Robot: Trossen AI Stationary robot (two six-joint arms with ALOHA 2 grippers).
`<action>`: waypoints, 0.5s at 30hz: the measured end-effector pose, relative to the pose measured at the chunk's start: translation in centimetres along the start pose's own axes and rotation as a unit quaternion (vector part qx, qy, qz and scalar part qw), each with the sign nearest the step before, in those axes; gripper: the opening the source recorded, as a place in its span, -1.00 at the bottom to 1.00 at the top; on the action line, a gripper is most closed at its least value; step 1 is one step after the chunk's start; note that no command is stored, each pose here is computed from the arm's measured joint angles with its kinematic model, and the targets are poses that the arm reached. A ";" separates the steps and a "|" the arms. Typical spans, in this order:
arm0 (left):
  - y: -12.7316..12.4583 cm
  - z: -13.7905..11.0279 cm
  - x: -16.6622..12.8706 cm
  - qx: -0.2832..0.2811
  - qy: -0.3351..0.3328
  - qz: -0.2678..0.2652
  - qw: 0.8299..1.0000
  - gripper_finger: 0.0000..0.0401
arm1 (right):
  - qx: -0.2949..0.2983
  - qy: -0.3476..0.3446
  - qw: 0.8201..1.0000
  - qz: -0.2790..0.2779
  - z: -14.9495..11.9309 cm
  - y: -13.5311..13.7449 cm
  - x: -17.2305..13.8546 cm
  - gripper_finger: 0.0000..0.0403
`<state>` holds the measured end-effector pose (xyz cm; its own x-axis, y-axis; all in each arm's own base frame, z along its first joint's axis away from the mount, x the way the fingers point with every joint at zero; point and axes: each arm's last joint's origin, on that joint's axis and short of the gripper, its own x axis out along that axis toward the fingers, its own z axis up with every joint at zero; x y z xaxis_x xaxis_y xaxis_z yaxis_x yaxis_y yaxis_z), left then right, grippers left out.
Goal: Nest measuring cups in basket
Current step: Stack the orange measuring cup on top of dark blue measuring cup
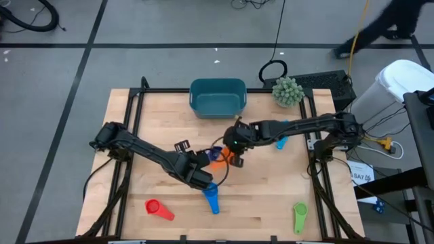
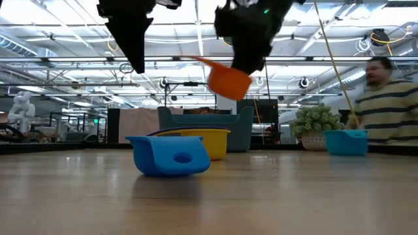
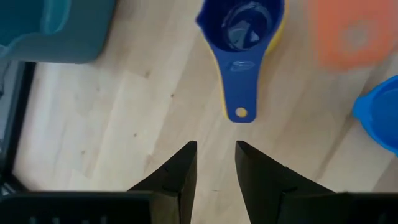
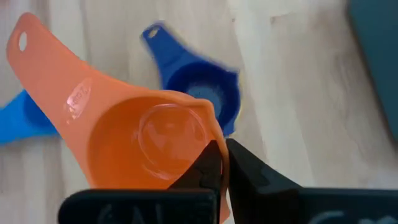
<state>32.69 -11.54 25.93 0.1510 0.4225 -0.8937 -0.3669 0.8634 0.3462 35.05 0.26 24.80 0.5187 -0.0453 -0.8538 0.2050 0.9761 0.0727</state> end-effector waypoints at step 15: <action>4.4 -1.3 -5.4 -0.054 -0.110 0.012 0.992 -0.44 | 0.021 0.000 1.000 0.002 2.4 -1.2 3.6 -1.00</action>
<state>29.08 -10.38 31.95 0.3328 0.5035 -0.7973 -0.4674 0.8224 0.3242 38.62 -1.55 22.88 0.5200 -0.0422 -0.8531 0.2385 0.9662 0.0976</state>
